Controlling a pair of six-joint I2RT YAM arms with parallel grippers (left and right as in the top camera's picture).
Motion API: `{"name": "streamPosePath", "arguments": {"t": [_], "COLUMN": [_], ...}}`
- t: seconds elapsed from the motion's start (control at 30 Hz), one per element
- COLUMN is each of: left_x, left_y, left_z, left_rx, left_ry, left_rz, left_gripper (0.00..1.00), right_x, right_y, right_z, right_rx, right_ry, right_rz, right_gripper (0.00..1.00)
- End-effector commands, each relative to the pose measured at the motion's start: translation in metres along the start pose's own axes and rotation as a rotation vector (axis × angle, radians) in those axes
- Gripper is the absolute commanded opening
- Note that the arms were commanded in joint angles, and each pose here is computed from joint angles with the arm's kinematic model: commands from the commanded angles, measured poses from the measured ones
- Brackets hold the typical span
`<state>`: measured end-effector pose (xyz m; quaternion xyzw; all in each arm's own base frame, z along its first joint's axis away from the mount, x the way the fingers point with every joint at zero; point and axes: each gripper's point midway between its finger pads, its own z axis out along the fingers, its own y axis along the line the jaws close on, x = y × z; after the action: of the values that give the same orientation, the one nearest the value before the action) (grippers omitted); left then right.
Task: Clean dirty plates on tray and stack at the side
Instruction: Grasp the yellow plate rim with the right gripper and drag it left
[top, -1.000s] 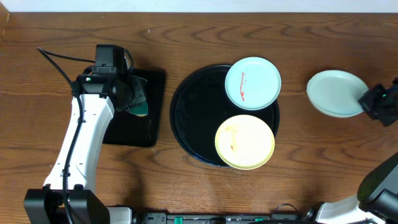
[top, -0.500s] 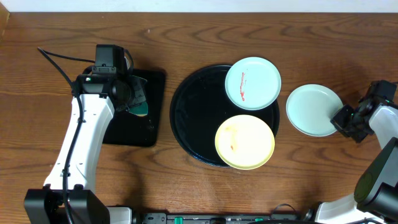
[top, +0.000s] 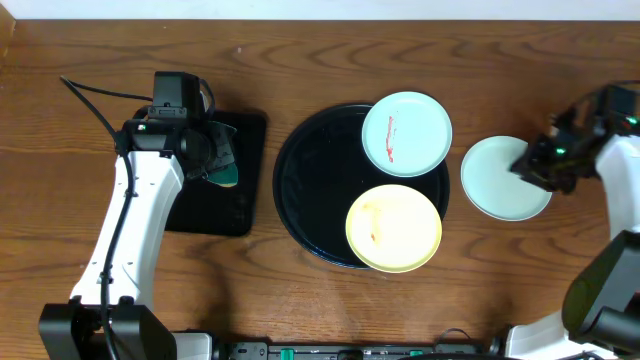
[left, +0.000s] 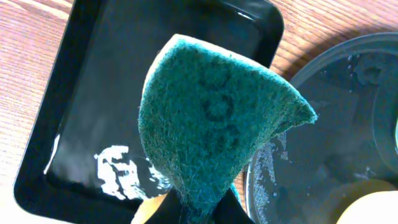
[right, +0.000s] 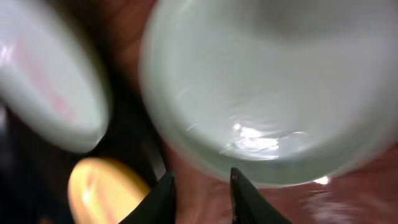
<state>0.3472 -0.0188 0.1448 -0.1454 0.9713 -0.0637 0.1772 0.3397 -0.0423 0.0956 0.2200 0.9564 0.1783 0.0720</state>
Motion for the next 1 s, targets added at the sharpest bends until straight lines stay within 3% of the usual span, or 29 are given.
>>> {"name": "streamPosePath", "arguments": {"t": [0.0, 0.23, 0.47, 0.67, 0.97], "left_x": [-0.001, -0.001, -0.001, -0.001, -0.001], "left_y": [0.004, 0.004, 0.004, 0.004, 0.004], "left_z": [0.0, 0.0, 0.0, 0.0, 0.0], "left_rx": [-0.017, -0.017, -0.017, -0.017, -0.017], "left_ry": [-0.004, -0.004, -0.004, -0.003, -0.004], "left_rz": [0.006, 0.005, 0.005, 0.005, 0.005], "left_gripper": [0.07, 0.07, 0.07, 0.08, 0.07], "right_x": [0.032, 0.106, 0.147, 0.153, 0.152], "right_y": [0.043, 0.059, 0.049, 0.048, 0.067], "right_z": [0.012, 0.055, 0.082, 0.086, 0.089], "right_rx": [-0.082, 0.014, 0.112, 0.116, 0.023], "right_ry": [0.096, 0.288, 0.362, 0.369, 0.356], "right_rz": [-0.163, -0.321, -0.363, -0.364, -0.364], "right_gripper": [0.26, 0.24, 0.21, 0.1, 0.17]}}
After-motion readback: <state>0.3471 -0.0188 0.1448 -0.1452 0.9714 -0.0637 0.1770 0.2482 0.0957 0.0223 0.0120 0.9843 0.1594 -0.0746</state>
